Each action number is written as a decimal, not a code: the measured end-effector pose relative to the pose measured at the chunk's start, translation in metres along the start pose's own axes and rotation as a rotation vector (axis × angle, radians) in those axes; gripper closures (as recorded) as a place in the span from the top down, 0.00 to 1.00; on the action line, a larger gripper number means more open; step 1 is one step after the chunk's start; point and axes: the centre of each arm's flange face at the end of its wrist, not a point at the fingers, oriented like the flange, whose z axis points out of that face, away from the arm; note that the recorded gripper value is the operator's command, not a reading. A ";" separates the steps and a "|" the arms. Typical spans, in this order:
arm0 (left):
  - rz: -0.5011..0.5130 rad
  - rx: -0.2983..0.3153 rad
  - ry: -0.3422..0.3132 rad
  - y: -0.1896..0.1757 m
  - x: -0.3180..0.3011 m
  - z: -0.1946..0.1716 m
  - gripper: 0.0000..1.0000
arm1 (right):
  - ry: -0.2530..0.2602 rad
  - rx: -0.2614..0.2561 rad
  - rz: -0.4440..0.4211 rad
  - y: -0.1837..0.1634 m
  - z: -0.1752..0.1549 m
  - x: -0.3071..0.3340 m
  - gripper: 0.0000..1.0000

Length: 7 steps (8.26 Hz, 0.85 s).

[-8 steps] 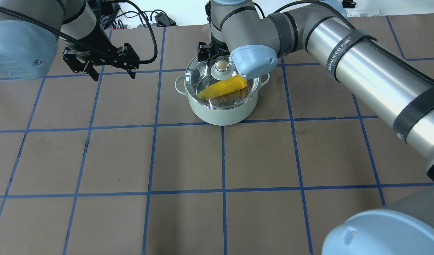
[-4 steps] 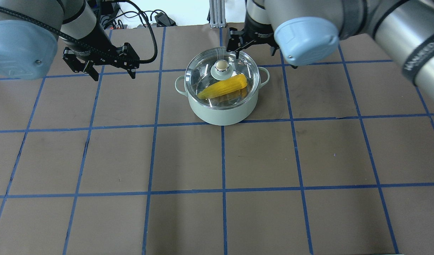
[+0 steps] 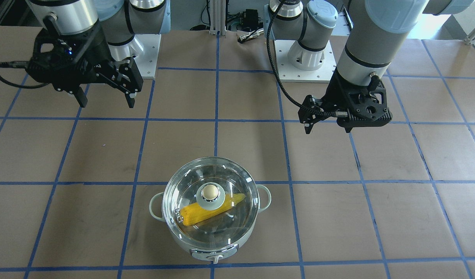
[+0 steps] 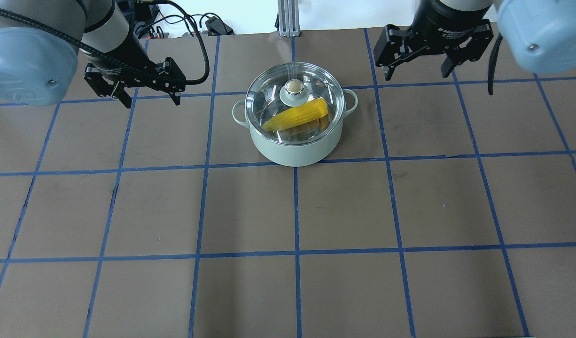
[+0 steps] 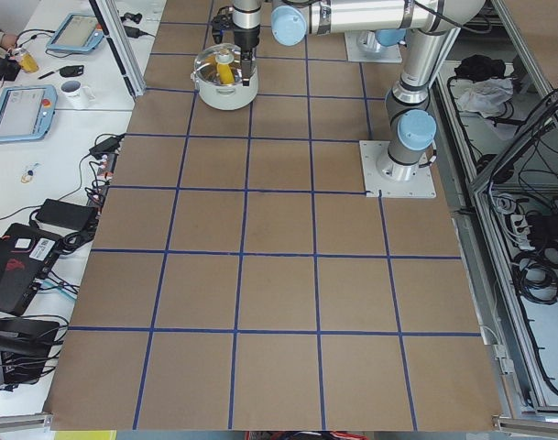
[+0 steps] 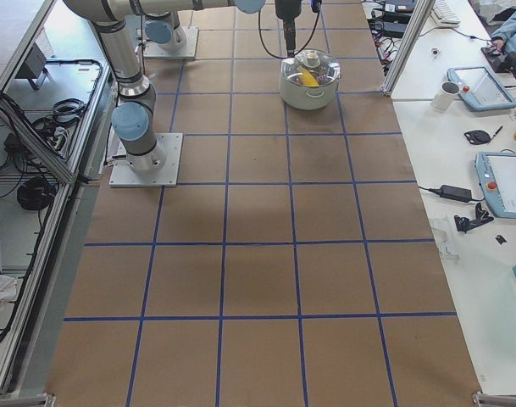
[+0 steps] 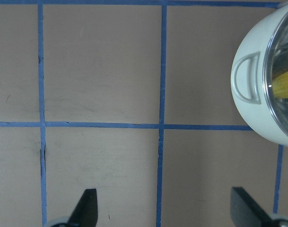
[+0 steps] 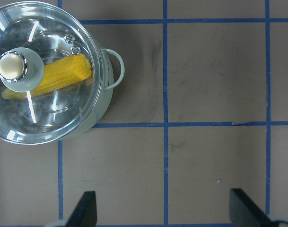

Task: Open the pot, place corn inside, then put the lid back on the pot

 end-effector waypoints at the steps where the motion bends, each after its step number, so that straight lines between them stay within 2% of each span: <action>1: 0.000 -0.001 -0.001 0.000 0.000 0.001 1.00 | 0.000 -0.018 -0.001 0.009 -0.006 0.004 1.00; 7: 0.000 -0.003 -0.001 -0.001 0.000 0.002 1.00 | -0.006 -0.050 -0.015 0.019 -0.002 0.005 1.00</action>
